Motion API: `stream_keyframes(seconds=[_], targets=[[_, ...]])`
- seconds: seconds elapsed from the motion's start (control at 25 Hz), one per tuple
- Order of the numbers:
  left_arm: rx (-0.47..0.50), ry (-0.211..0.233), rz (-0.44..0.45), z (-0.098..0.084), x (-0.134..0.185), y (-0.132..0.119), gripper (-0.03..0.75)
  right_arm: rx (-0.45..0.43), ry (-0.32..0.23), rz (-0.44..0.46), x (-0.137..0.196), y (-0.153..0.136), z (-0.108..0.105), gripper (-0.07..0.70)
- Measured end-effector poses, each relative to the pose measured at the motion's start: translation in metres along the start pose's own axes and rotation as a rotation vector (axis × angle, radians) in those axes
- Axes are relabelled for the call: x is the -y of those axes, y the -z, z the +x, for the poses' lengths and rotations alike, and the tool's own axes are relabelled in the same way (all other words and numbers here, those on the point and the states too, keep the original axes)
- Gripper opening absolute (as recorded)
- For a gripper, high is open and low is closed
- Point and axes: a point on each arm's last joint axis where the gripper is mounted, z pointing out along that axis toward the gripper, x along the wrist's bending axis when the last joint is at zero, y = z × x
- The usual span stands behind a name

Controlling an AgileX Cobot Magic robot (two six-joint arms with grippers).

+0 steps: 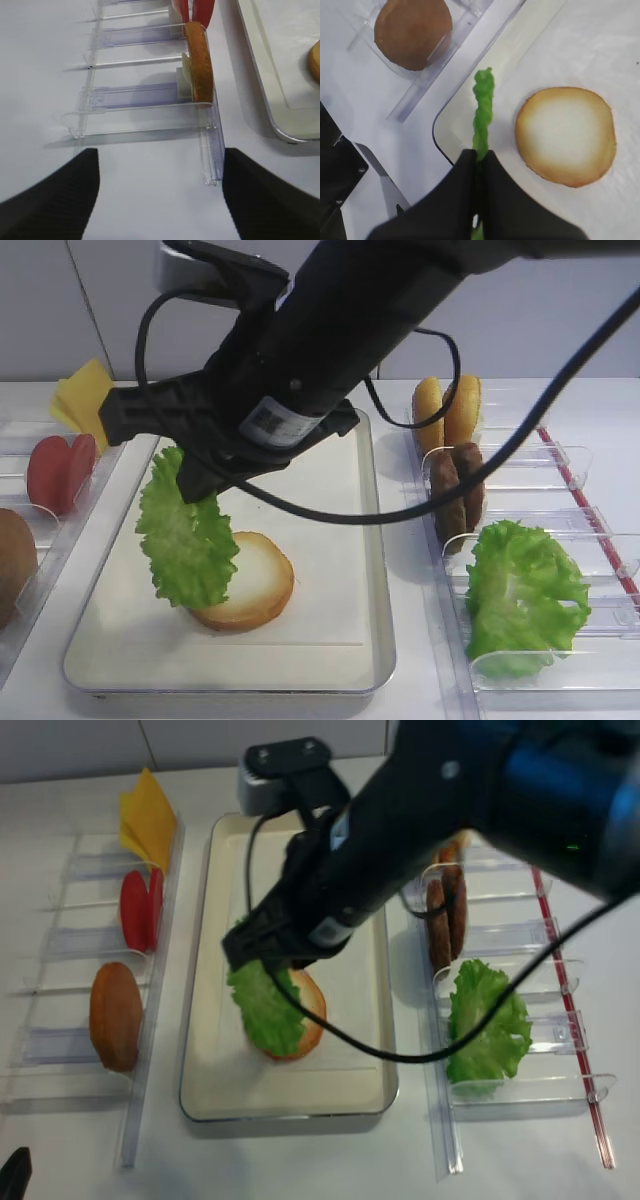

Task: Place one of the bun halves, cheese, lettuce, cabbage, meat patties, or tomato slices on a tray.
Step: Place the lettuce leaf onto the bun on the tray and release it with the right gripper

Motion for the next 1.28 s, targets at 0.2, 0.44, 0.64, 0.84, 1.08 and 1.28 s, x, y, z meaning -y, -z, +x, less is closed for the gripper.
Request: stream_keyframes(seconds=[0.2, 0.44, 0.64, 0.84, 1.08, 1.28], targets=[[0.0, 0.0, 0.0, 0.0, 0.0, 0.0, 0.519, 0.007, -0.044, -0.009, -0.004, -0.024, -0.006, 0.055], [0.0, 0.0, 0.0, 0.0, 0.0, 0.0, 0.519, 0.003, -0.133, 0.0, -0.006, -0.052, -0.016, 0.055], [0.0, 0.0, 0.0, 0.0, 0.0, 0.0, 0.519, 0.008, -0.16, 0.02, -0.004, -0.067, -0.022, 0.055], [0.0, 0.0, 0.0, 0.0, 0.0, 0.0, 0.519, 0.072, -0.106, 0.031, -0.003, -0.069, -0.029, 0.055], [0.0, 0.0, 0.0, 0.0, 0.0, 0.0, 0.519, 0.14, -0.083, 0.04, -0.002, -0.07, -0.036, 0.055], [0.0, 0.0, 0.0, 0.0, 0.0, 0.0, 0.519, 0.232, -0.073, 0.076, 0.002, -0.071, -0.045, 0.055]])
